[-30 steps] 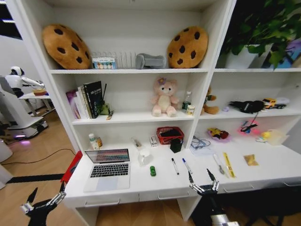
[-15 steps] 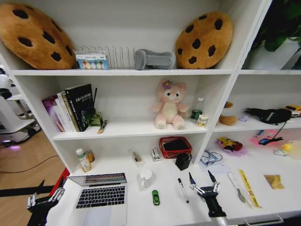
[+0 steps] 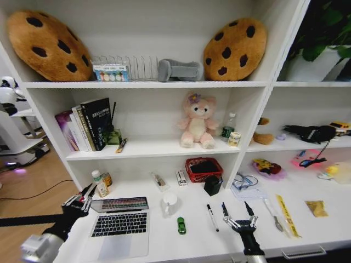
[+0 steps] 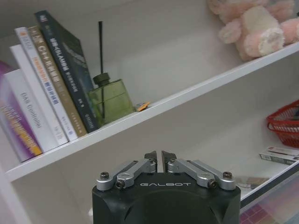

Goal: Organize the objects on the table.

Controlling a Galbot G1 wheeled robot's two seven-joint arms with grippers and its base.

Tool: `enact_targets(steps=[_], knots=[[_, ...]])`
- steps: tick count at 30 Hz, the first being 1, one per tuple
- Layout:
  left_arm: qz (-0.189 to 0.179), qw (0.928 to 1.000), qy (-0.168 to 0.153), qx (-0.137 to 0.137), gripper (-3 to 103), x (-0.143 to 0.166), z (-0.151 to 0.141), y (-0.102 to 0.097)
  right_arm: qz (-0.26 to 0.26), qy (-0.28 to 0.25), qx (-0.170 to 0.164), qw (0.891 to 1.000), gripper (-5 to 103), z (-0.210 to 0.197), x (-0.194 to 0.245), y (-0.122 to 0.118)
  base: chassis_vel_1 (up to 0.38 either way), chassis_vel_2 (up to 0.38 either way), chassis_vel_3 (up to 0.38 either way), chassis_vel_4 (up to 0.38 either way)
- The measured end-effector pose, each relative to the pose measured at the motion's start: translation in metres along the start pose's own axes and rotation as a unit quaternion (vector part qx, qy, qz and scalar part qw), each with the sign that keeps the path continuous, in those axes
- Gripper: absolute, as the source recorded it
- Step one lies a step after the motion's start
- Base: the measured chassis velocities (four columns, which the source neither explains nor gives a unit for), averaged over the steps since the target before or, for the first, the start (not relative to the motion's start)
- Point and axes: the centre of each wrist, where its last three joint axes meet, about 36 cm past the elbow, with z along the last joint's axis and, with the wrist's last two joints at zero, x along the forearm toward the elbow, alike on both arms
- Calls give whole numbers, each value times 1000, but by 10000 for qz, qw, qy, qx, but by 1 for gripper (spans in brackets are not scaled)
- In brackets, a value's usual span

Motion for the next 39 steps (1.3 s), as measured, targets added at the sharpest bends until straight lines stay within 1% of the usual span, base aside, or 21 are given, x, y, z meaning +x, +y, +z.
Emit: enact_targets(steps=[1,2,3,6,7,10,11,12,13,15,19,20,24,26,27,29,30,32,33,36,39], knots=[[41,10000,2,-24,7,-2,-2,1,0,5,0,10000,100,0,0,0,0,0,0,0],[100,9999,6,-53,1,-5,-4,3,1,12,0,10000,100,1,0,0,0,0,0,0],[100,9999,6,-53,1,-5,-4,3,1,12,0,10000,100,1,0,0,0,0,0,0],[418,9990,105,-118,0,-18,-13,9,18,33,-6,10000,100,2,2,0,0,0,0,0],[418,9990,105,-118,0,-18,-13,9,18,33,-6,10000,100,2,2,0,0,0,0,0],[952,9937,494,-311,0,-28,3,9,52,15,-35,10000,100,2,0,2,0,0,0,0],[952,9937,494,-311,0,-28,3,9,52,15,-35,10000,100,2,0,2,0,0,0,0],[1148,9901,677,-441,0,-36,10,13,76,4,-56,10000,100,2,0,4,0,0,0,0],[1148,9901,677,-441,0,-36,10,13,76,4,-56,10000,100,2,0,4,0,0,0,0],[1335,9859,837,-572,0,-48,13,20,103,13,-77,9999,100,1,3,6,0,0,0,0],[1467,9834,902,-572,0,-49,10,19,144,20,-85,9999,100,1,5,7,0,0,0,0],[1562,9815,953,-565,0,-43,12,13,172,8,-76,9998,100,1,5,6,0,0,0,0],[1634,9795,1000,-629,0,-27,23,7,222,-2,-69,9997,100,1,4,5,0,0,0,0],[1770,9754,1135,-656,0,0,39,-2,255,-11,-65,9997,100,1,3,5,0,0,0,0],[1770,9754,1135,-656,0,0,39,-2,255,-11,-65,9997,100,1,3,5,0,0,0,0],[1856,9715,1313,-665,0,31,52,-12,276,-7,-68,9996,100,1,3,5,0,0,0,0],[1856,9715,1313,-665,0,31,52,-12,276,-7,-68,9996,100,1,3,5,0,0,0,0],[1916,9691,1414,-644,0,54,60,-21,280,3,-80,9996,100,1,4,6,0,0,0,0],[1969,9666,1513,-637,0,74,67,-28,273,10,-95,9996,100,1,4,7,0,0,0,0],[1947,9662,1573,-613,0,86,71,-33,262,3,-102,9996,100,1,3,9,0,0,0,0],[1825,9689,1592,-504,0,95,75,-41,260,-14,-106,9996,100,0,2,10,0,0,0,0]])
